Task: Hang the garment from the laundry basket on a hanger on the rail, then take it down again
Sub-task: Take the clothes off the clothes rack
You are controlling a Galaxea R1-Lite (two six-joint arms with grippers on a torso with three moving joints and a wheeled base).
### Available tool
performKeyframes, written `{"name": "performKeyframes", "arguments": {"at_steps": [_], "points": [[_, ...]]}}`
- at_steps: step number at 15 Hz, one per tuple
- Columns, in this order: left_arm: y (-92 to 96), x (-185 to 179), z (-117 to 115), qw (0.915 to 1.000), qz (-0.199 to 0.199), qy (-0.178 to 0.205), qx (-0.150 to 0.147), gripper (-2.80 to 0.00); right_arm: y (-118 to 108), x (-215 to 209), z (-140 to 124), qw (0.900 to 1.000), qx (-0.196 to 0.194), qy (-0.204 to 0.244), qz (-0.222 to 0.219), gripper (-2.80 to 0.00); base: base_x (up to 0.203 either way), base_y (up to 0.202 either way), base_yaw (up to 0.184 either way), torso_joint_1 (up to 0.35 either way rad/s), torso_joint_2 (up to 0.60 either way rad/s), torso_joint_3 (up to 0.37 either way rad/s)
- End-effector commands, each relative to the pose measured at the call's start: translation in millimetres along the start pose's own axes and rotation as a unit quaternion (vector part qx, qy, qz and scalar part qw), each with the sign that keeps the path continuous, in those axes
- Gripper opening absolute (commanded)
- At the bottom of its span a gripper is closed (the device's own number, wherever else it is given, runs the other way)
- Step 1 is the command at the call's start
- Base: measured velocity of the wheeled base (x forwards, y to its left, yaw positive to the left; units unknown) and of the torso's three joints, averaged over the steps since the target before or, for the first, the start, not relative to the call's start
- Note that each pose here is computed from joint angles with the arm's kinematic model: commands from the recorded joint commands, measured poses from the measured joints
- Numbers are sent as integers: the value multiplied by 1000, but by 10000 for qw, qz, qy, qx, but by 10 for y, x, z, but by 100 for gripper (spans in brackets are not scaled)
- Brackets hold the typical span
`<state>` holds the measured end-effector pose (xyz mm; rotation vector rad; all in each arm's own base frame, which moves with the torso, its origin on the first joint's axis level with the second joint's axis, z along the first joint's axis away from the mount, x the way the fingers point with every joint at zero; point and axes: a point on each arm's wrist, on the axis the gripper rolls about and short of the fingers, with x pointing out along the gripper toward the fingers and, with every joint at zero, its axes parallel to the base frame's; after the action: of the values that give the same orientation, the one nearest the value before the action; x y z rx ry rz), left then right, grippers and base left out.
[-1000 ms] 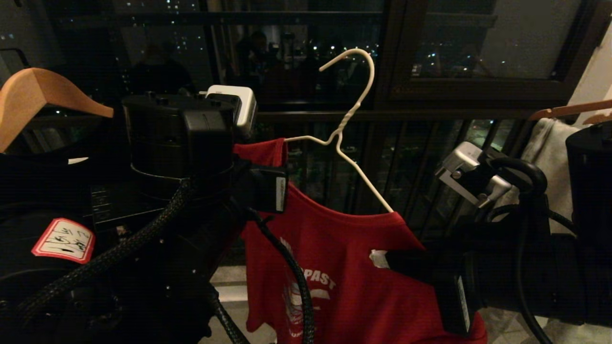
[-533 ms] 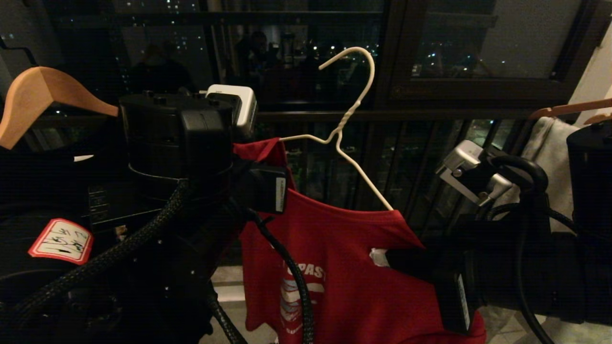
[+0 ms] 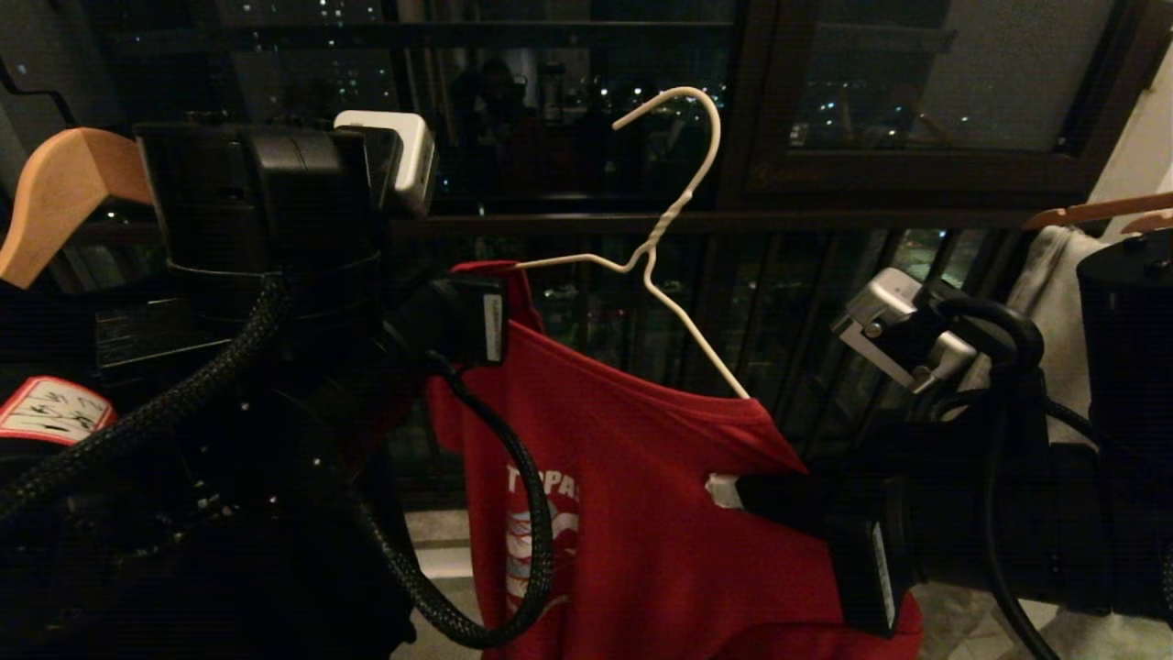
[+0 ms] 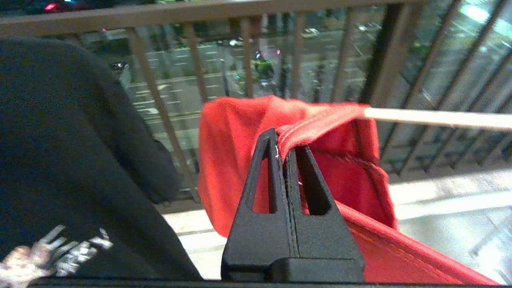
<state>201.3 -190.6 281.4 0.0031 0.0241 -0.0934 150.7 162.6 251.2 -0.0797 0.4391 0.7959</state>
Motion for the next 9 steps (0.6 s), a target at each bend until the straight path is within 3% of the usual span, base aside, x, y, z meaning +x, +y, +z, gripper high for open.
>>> {"name": "performKeyframes", "arguments": {"at_steps": [1, 9], "points": [[83, 45, 46, 9998, 187, -67, -60, -280, -3, 5, -4, 10000, 9, 14, -46, -280, 0, 0, 0, 0, 0, 0], [336, 221, 149, 9973, 715, -165, -33, -280, -10, 5, -3, 9999, 4, 6, -125, -280, 0, 0, 0, 0, 0, 0]]}}
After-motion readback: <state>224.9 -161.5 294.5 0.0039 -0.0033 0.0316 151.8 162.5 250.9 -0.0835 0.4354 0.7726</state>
